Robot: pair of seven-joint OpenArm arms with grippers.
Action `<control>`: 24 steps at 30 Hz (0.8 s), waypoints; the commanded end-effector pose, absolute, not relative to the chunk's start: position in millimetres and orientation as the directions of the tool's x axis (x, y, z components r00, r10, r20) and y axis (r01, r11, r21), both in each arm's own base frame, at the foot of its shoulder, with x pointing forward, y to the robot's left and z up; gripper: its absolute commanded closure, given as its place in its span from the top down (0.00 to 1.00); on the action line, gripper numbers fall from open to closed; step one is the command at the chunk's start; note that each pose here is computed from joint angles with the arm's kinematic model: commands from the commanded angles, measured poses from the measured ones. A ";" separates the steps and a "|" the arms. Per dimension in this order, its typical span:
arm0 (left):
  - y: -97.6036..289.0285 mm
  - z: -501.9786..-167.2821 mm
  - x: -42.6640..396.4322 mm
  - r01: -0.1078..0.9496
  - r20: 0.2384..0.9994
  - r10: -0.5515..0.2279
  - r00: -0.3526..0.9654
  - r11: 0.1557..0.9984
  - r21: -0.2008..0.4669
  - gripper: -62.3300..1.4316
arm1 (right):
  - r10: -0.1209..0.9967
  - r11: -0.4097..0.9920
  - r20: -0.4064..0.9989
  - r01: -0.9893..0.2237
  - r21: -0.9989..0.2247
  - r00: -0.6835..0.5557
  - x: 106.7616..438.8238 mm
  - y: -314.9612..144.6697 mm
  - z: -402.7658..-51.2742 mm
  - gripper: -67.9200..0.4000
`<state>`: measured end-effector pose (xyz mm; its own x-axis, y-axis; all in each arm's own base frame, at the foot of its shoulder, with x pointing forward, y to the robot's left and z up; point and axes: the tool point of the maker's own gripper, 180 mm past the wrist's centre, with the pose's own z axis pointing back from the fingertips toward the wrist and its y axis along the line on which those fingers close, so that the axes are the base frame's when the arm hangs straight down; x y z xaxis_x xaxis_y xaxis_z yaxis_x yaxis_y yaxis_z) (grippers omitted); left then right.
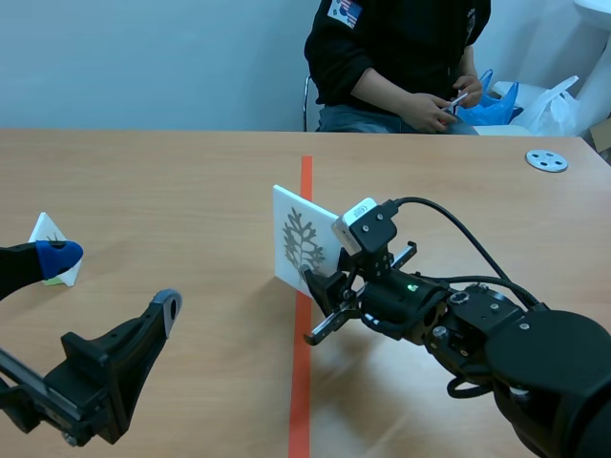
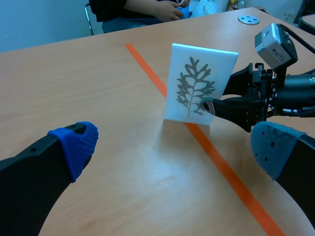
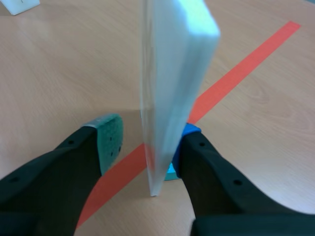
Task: Sort the leaf by its shape. The table is split by an orange tape line. A compound leaf with several leaflets goes to the left side, a simple leaf with one blade goes to the right side. Return to the home posture when a red brick is placed on the table.
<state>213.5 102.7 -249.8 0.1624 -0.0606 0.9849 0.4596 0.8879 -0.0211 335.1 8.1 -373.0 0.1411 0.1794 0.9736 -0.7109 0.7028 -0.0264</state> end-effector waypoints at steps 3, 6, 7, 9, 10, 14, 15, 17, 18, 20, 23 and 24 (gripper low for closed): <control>102.6 -243.8 215.5 0.459 0.989 -0.050 0.141 0.888 -0.020 1.00 | 0.153 0.703 0.985 -0.709 -0.048 0.084 345.4 7.6 -354.4 0.17; 102.6 -243.8 215.5 0.459 0.989 -0.050 0.141 0.888 -0.020 1.00 | 0.148 0.704 0.986 -0.709 -0.050 0.077 345.6 6.9 -352.8 0.10; 102.6 -243.8 215.5 0.459 0.989 -0.050 0.141 0.888 -0.020 1.00 | 0.144 0.704 0.987 -0.709 -0.050 0.073 345.7 6.9 -351.9 0.09; 102.6 -243.8 215.5 0.459 0.989 -0.050 0.141 0.888 -0.020 1.00 | 0.129 0.704 0.990 -0.708 -0.051 0.057 346.1 7.0 -347.8 0.05; 102.6 -243.8 215.5 0.459 0.989 -0.050 0.141 0.888 -0.020 1.00 | 0.118 0.703 0.992 -0.710 -0.052 0.045 346.1 7.2 -344.5 0.05; 102.6 -243.8 215.5 0.459 0.989 -0.050 0.141 0.888 -0.020 1.00 | 0.090 0.691 0.996 -0.720 -0.063 -0.001 346.2 4.5 -330.6 0.03; 102.6 -243.8 215.5 0.459 0.989 -0.050 0.141 0.888 -0.020 1.00 | 0.088 0.685 0.996 -0.726 -0.063 -0.004 346.1 3.0 -328.1 0.03; 102.6 -243.8 215.5 0.459 0.989 -0.050 0.141 0.888 -0.020 1.00 | 0.084 0.678 0.996 -0.732 -0.065 -0.010 346.9 -3.6 -323.0 0.03; 102.6 -243.8 215.5 0.459 0.989 -0.050 0.141 0.888 -0.020 1.00 | 0.079 0.684 0.997 -0.726 -0.069 -0.020 348.5 -9.0 -318.6 0.03; 102.6 -243.8 215.5 0.459 0.989 -0.050 0.141 0.888 -0.020 1.00 | 0.064 0.698 0.997 -0.713 -0.069 -0.034 350.6 -22.3 -309.6 0.03; 102.6 -243.8 215.5 0.459 0.989 -0.051 0.141 0.888 -0.020 1.00 | 0.033 0.735 0.998 -0.676 -0.061 -0.055 356.2 -48.5 -292.7 0.03; 102.6 -243.9 215.5 0.459 0.989 -0.051 0.142 0.888 -0.020 1.00 | 0.027 0.749 0.998 -0.659 -0.062 -0.063 357.7 -58.6 -287.9 0.03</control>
